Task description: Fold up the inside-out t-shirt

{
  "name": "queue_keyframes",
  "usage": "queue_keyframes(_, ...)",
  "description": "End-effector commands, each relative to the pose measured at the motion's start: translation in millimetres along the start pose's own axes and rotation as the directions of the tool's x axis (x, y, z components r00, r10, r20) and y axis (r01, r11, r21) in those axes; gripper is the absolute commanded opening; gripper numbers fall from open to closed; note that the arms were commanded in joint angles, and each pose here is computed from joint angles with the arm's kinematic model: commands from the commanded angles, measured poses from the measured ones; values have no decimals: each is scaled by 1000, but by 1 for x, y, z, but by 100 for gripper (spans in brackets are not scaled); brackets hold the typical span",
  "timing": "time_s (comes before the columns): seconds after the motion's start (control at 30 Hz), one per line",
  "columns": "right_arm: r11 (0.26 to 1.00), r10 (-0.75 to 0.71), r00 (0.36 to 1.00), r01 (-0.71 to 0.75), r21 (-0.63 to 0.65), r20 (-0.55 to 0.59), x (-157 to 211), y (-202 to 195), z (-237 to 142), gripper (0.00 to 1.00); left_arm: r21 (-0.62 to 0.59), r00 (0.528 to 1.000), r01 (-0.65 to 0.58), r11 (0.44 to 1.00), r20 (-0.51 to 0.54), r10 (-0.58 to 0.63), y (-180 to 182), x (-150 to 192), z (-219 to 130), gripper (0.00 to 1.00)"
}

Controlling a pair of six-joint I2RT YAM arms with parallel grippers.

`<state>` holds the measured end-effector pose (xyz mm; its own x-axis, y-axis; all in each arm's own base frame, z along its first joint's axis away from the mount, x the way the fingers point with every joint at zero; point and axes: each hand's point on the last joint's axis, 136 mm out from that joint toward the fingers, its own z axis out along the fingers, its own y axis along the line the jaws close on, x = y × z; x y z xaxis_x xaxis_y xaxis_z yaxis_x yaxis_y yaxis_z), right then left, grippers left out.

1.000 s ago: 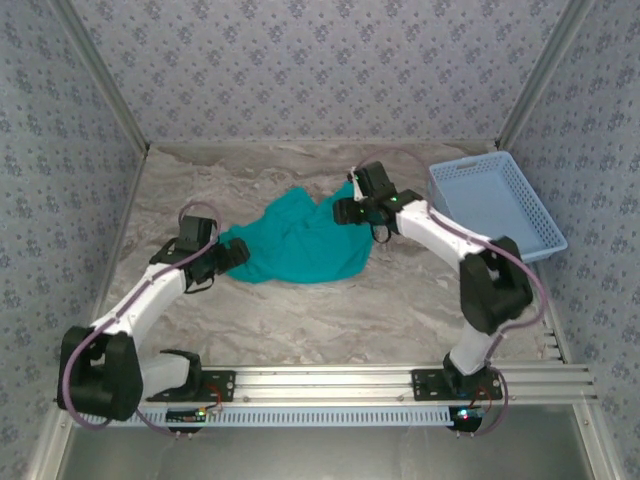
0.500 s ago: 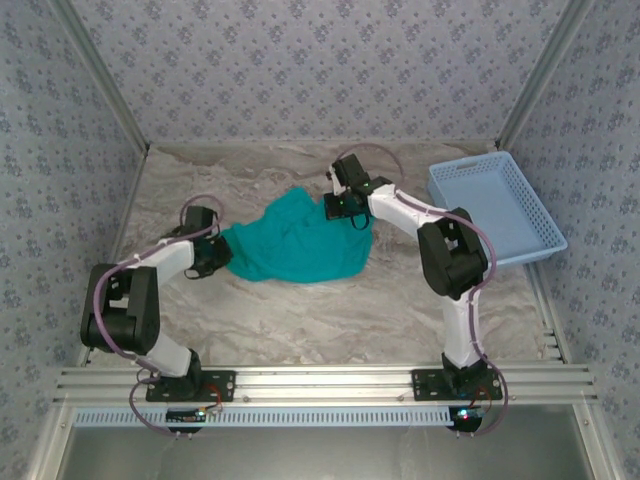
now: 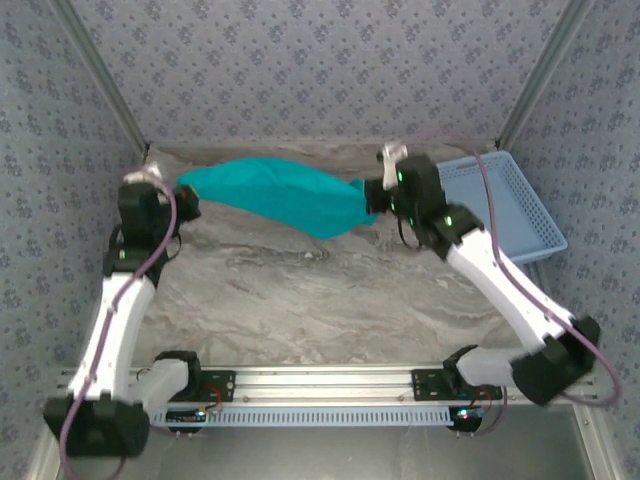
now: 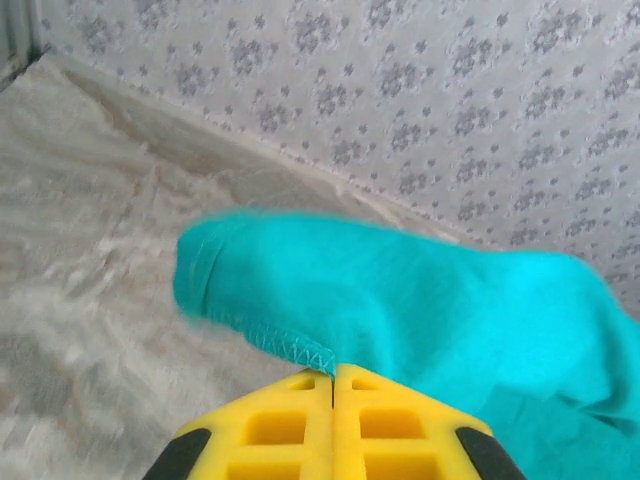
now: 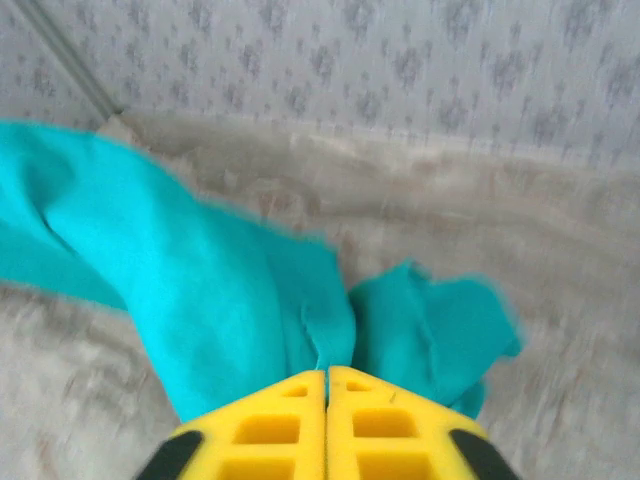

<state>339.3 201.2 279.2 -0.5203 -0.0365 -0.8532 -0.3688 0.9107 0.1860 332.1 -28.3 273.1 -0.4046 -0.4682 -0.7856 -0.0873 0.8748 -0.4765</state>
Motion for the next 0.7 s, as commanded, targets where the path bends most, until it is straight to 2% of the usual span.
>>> queue_keyframes(0.0, 986, 114, 954, -75, 148, -277, 146, -33, 21, 39, -150, 982, 82, 985, -159, -106, 61, 97, 8, 49)
queue_keyframes(0.03, 984, 139, 936, -93, 153, -325, 172, -36, 19, 45, -190, 972, 106, 976, -187, -142, 74, 117, 5, 81)
queue_keyframes(0.07, 982, 154, 923, -103, 159, -353, 187, -39, 16, 46, -207, 963, 120, 971, -213, -164, 81, 131, 1, 88)
queue_keyframes(0.17, 982, 141, 921, -85, 166, -363, 187, -44, 9, 49, -205, 954, 135, 970, -238, -183, 82, 142, -3, 89)
queue_keyframes(0.3, 988, 85, 939, -36, 149, -333, 135, -48, 24, 59, -199, 943, 126, 972, -278, -180, 74, 135, 5, 96)
queue_keyframes(0.37, 991, 83, 947, -45, 126, -310, 108, -45, 43, 60, -220, 925, 121, 968, -329, -190, 72, 135, 14, 100)
queue_keyframes(0.53, 997, 56, 947, -38, 65, -317, 72, -31, 101, 62, -266, 875, 81, 961, -442, -196, 75, 142, 44, 99)
queue_keyframes(0.67, 1000, 4, 913, -9, -11, -408, 93, -6, 142, 61, -329, 836, 51, 943, -502, -221, 86, 160, 64, 95)
